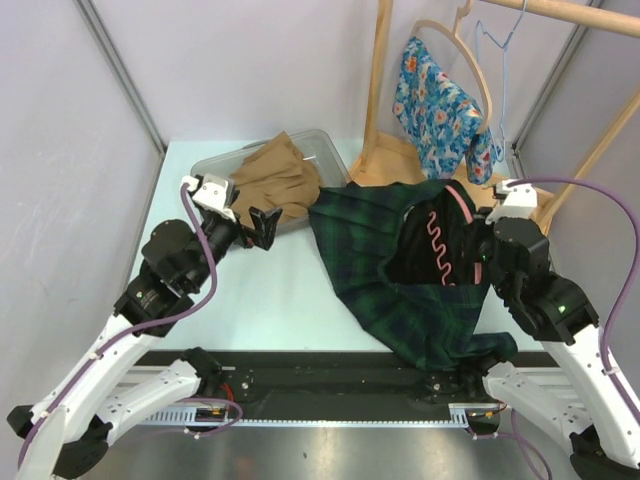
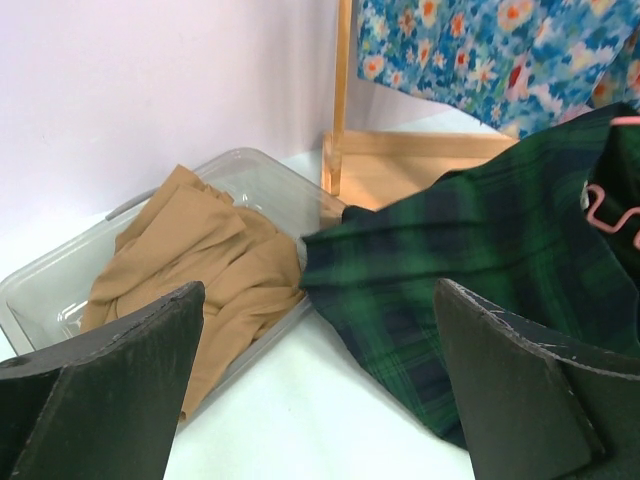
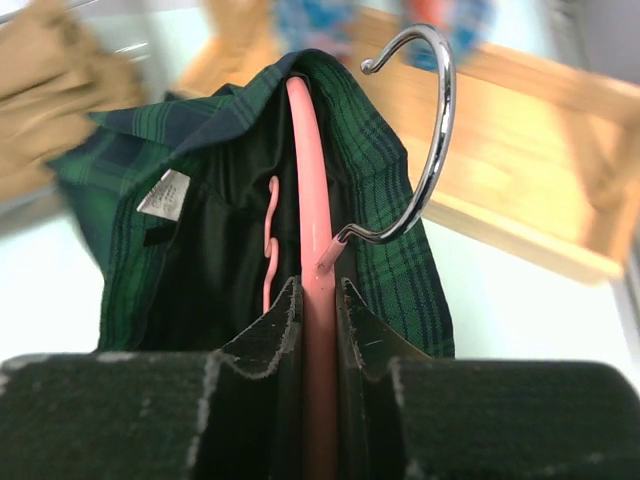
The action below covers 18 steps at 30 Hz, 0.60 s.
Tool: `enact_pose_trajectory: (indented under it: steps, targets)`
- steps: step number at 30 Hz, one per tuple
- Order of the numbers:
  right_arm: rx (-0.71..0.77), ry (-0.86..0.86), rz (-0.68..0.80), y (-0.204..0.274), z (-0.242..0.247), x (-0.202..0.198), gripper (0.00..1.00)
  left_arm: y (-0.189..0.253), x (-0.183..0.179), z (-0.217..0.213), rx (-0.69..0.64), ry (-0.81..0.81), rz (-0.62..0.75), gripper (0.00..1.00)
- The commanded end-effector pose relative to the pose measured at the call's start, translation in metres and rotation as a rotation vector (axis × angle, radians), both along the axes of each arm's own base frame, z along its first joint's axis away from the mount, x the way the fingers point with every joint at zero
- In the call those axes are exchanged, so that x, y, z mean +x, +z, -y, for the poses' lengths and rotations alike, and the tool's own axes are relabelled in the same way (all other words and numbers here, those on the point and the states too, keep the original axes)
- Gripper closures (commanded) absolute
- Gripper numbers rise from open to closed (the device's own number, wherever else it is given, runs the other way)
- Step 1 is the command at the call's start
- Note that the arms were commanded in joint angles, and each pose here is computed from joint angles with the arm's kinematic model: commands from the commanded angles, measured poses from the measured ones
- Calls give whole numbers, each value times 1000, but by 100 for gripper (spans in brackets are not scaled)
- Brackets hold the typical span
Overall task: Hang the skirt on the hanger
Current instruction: Hang the hanger with skirt onto the clothesline
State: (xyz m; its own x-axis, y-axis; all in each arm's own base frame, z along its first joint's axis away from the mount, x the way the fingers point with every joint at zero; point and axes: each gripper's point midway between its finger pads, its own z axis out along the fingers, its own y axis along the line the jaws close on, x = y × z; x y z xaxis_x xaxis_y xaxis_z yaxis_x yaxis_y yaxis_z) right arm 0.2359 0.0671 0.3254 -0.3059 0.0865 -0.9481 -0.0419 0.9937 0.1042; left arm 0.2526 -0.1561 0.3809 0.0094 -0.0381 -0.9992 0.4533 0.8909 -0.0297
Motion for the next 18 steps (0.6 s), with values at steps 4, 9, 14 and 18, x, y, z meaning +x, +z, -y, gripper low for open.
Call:
enact_pose_trajectory:
  steps: [4, 9, 14, 18]
  targets:
    - [166, -297, 45, -8, 48, 0, 100, 7, 0, 3, -30, -14, 30, 0]
    - [188, -457, 82, -9, 79, -6, 100, 3, 1, 4, -21, -15, 23, 0]
    - [182, -590, 228, 24, 112, -10, 100, -3, 2, 8, -16, -27, 10, 0]
    - [149, -588, 291, 50, 118, 5, 100, -4, 2, 10, -17, -37, 7, 0]
